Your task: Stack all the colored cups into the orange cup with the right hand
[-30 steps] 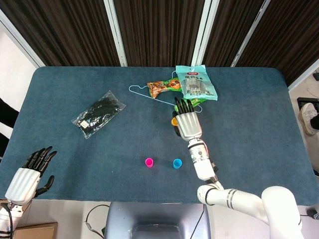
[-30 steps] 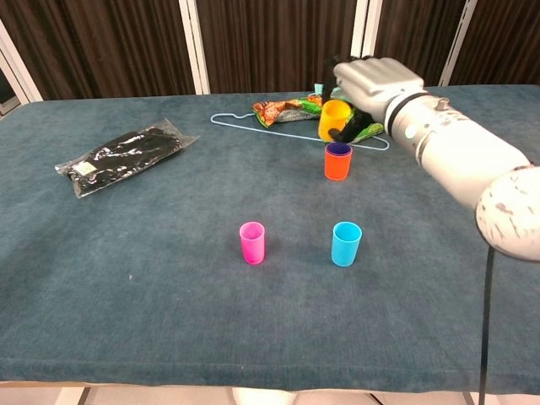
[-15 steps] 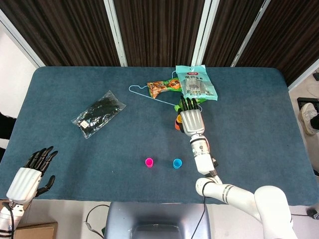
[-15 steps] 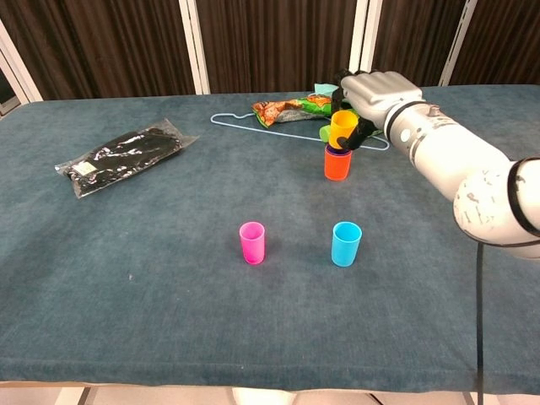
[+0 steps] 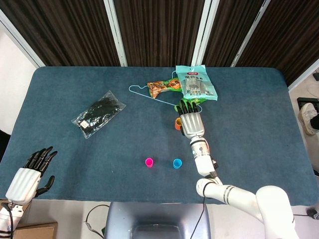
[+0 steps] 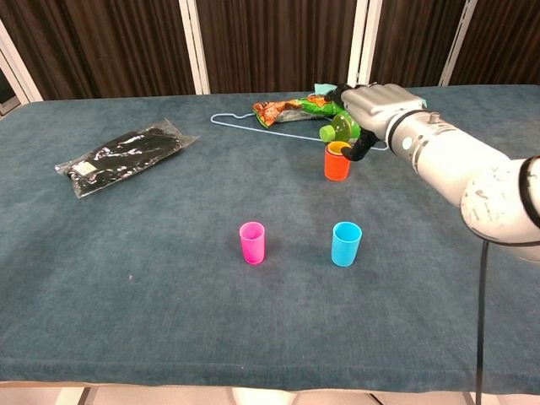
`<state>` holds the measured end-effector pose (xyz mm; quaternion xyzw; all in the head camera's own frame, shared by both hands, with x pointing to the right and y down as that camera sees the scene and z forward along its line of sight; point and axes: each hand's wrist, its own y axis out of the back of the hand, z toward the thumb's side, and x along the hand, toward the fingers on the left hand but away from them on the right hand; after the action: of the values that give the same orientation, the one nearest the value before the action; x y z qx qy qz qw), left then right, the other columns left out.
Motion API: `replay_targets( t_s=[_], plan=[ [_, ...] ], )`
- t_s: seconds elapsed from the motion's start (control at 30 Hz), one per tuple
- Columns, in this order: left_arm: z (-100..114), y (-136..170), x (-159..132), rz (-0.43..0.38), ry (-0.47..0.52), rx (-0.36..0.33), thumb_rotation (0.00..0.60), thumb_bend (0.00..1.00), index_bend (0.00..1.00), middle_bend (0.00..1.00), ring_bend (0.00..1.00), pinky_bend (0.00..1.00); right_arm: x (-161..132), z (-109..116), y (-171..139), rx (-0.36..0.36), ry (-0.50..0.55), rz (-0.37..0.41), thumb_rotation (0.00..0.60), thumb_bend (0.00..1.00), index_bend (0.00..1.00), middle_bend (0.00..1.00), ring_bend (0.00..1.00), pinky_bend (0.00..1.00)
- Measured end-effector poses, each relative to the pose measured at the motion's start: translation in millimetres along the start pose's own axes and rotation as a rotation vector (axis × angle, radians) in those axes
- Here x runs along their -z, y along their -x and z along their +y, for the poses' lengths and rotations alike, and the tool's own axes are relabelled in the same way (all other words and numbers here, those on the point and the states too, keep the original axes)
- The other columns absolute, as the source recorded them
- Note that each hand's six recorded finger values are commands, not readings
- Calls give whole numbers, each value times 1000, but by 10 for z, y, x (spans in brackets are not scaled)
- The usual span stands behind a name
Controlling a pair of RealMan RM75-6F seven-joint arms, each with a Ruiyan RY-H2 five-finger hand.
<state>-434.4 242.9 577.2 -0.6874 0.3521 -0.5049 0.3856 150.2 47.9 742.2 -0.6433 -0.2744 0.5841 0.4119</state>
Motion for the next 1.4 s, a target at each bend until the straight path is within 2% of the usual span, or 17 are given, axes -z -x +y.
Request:
replay_targets(
  t_s=[0.2, 0.37, 0.5, 0.57, 0.8, 1.07, 1.4],
  plan=[
    [18, 6, 4, 1, 4, -7, 600, 456, 0, 0, 29, 125, -135, 113, -216, 22, 42, 95, 600, 501, 90, 0, 0, 0],
    [28, 5, 2, 1, 4, -13, 600, 457, 0, 0, 29, 125, -374, 220, -588, 37, 91, 251, 600, 497, 123, 0, 0, 0],
    [29, 12, -12, -4, 4, -13, 600, 456, 0, 0, 29, 125, -544, 208, -934, -4, 115, 371, 600, 496, 157, 0, 0, 0],
    [28, 14, -17, -5, 4, -12, 600, 456, 0, 0, 29, 125, -604, 130, -1092, -42, 100, 420, 600, 496, 176, 0, 0, 0],
    [64, 35, 3, -3, 6, -23, 600, 456, 0, 0, 29, 125, -600, -42, -1201, -116, 61, 432, 600, 496, 221, 0, 0, 0],
    [86, 48, 12, -2, 10, -31, 600, 457, 0, 0, 29, 125, -242, -157, -1391, -169, 52, 409, 600, 496, 263, 0, 0, 0],
    [41, 25, -22, -11, 8, -17, 600, 457, 0, 0, 29, 125, -119, -342, -1366, -209, 11, 390, 600, 497, 392, 0, 0, 0]
  ],
)
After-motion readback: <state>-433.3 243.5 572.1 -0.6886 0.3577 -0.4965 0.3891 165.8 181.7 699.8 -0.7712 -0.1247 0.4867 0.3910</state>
